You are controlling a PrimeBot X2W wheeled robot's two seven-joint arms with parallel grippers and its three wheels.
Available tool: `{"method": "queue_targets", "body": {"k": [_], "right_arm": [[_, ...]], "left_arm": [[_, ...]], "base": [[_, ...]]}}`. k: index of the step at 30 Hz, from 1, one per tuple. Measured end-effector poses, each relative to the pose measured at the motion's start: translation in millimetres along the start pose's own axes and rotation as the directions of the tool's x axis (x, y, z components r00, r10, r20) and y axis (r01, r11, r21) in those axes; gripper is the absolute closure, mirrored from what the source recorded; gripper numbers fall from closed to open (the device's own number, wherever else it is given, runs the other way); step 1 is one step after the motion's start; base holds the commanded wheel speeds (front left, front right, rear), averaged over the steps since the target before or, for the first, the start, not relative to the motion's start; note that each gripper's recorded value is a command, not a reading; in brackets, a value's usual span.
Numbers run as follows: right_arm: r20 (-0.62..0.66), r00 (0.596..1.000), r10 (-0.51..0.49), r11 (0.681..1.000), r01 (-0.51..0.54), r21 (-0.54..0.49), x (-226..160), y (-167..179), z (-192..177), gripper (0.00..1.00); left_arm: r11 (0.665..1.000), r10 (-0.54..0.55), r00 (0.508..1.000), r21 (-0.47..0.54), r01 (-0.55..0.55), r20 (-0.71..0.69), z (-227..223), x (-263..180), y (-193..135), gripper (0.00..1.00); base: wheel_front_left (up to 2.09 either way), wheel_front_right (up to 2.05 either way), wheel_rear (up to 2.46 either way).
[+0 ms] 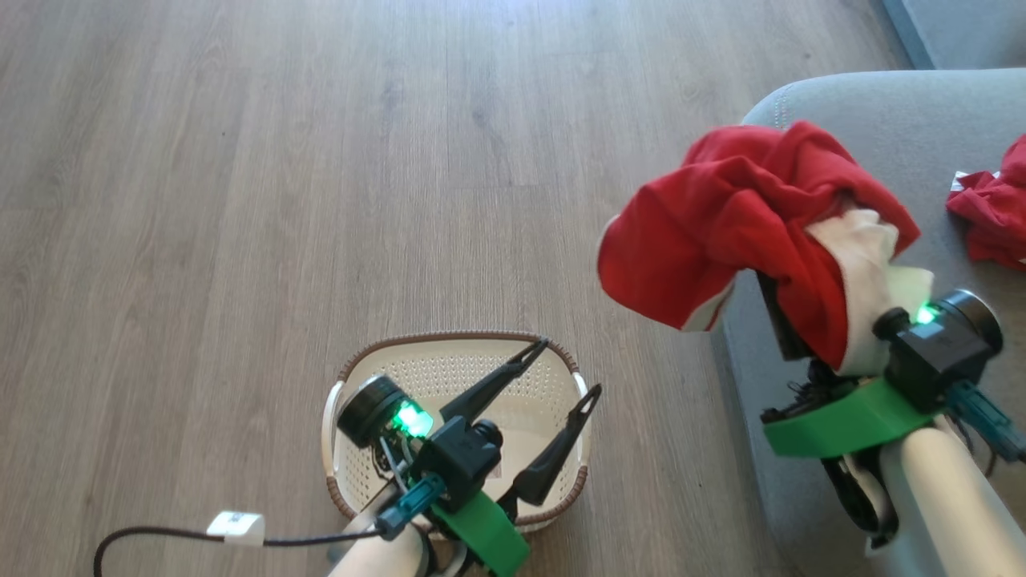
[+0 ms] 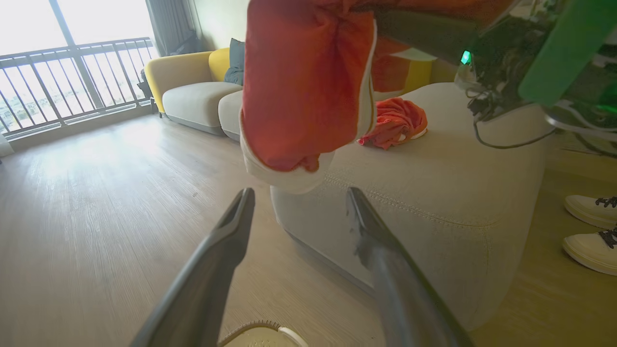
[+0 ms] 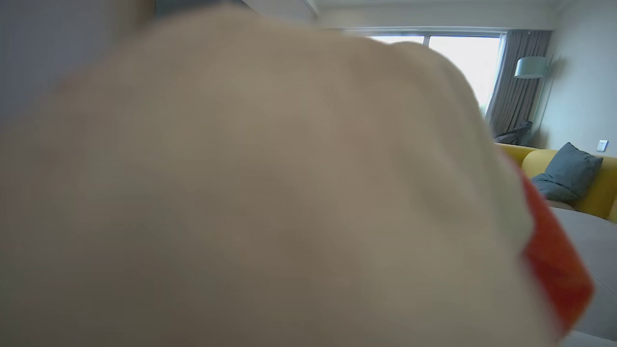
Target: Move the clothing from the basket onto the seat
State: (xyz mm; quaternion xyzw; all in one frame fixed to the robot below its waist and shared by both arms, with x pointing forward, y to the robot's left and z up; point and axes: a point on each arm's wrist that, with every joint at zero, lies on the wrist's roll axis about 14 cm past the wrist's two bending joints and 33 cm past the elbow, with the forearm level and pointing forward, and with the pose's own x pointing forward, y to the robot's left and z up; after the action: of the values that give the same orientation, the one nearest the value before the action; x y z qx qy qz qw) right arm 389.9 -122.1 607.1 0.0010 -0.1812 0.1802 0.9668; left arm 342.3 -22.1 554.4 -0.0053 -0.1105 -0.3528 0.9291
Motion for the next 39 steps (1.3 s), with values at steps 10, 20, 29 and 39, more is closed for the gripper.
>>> {"method": "queue_targets", "body": {"k": [10,20,29,39], "right_arm": [[-0.029,0.995,-0.096,0.995,0.095,-0.039,-19,-32,-5,1.00],[-0.062,0.971,-0.231,0.970,0.225,-0.097,-51,-66,-8,1.00],[-0.051,0.958,-0.284,0.955,0.277,-0.109,-63,-79,-2,1.00],[-0.036,0.936,-0.351,0.929,0.344,-0.139,-87,-94,11,1.00]], "left_arm": [[1.000,-0.018,0.997,-0.018,0.016,-0.081,-26,-11,-5,0.00],[0.999,-0.037,0.991,-0.041,0.032,-0.131,-43,-18,-14,0.00],[0.998,-0.042,0.990,-0.046,0.036,-0.131,-45,-13,-14,0.00],[0.991,-0.124,0.986,-0.065,0.117,-0.114,-43,0,-35,0.00]], "base": [[0.00,0.00,0.00],[0.00,0.00,0.00],[0.00,0.00,0.00],[0.00,0.00,0.00]]}}
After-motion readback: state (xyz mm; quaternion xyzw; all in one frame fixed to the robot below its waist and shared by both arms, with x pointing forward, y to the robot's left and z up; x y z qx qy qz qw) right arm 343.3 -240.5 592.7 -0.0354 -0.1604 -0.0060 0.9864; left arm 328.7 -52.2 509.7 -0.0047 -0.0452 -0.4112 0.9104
